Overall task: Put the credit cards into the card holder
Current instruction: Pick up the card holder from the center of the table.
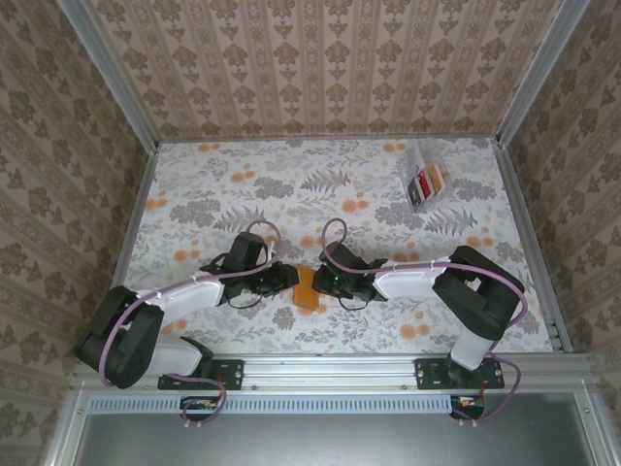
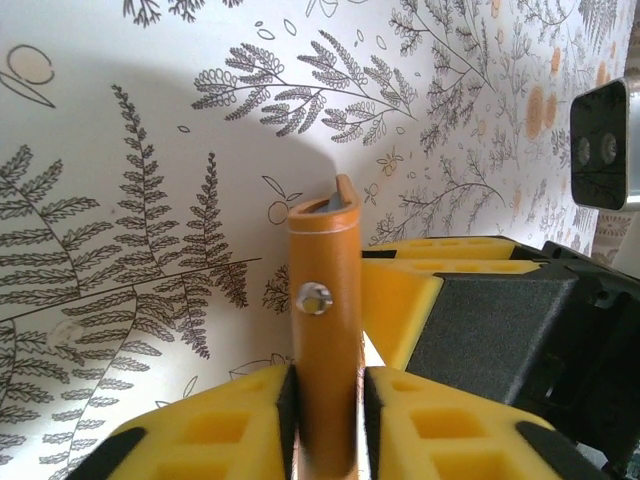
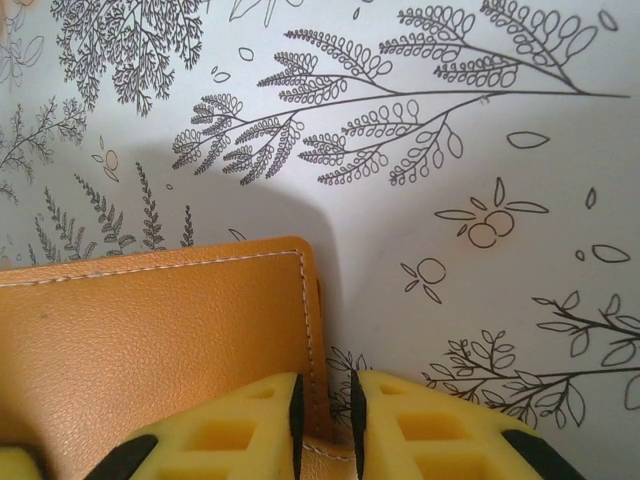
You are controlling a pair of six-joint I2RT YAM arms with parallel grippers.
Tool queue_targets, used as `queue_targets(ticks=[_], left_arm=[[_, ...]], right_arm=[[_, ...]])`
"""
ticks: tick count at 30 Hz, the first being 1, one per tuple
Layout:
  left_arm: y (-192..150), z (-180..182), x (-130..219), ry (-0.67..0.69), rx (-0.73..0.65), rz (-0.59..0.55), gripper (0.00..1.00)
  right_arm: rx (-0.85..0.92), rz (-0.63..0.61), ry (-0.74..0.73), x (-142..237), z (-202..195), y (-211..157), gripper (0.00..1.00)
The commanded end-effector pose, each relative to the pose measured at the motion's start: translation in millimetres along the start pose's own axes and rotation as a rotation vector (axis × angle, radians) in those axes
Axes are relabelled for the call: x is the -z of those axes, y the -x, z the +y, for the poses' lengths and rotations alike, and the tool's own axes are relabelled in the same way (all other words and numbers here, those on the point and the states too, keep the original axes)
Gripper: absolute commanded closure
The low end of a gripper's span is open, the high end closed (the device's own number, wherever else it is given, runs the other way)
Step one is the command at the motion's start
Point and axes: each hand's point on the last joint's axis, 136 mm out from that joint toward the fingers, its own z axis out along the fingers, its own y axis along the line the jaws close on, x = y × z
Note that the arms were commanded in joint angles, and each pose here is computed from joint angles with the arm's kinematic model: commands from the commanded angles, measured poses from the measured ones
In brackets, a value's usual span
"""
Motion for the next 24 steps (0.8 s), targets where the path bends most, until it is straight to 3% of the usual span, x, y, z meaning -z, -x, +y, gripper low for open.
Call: queue_targets(ticks=[1,6,15,24], left_arm=[[-5.0,-6.0,-2.1,-0.033,-0.038,0.030,0.69],[-7.1,-8.1,-6.0,-0.054,-0.047,0.054,0.68],[-1.0,0.6,-6.9,-0.010,-0.043,0.017,1.00],[3.9,-2.5,-8.5,-0.014,-0.041,0.009,1.00]], right_arm=[[0.012,0.005,-0.056,-2.8,-8.7,1.7,0.77],[0.017,0.012,-0.050,-3.7,-5.4,2.0,0.77],[0.055,-0.033,-0.042,20.1,5.9,15.0,0.74],[0.108,0.008,0.010,15.4,28.5,7.2,0.71]])
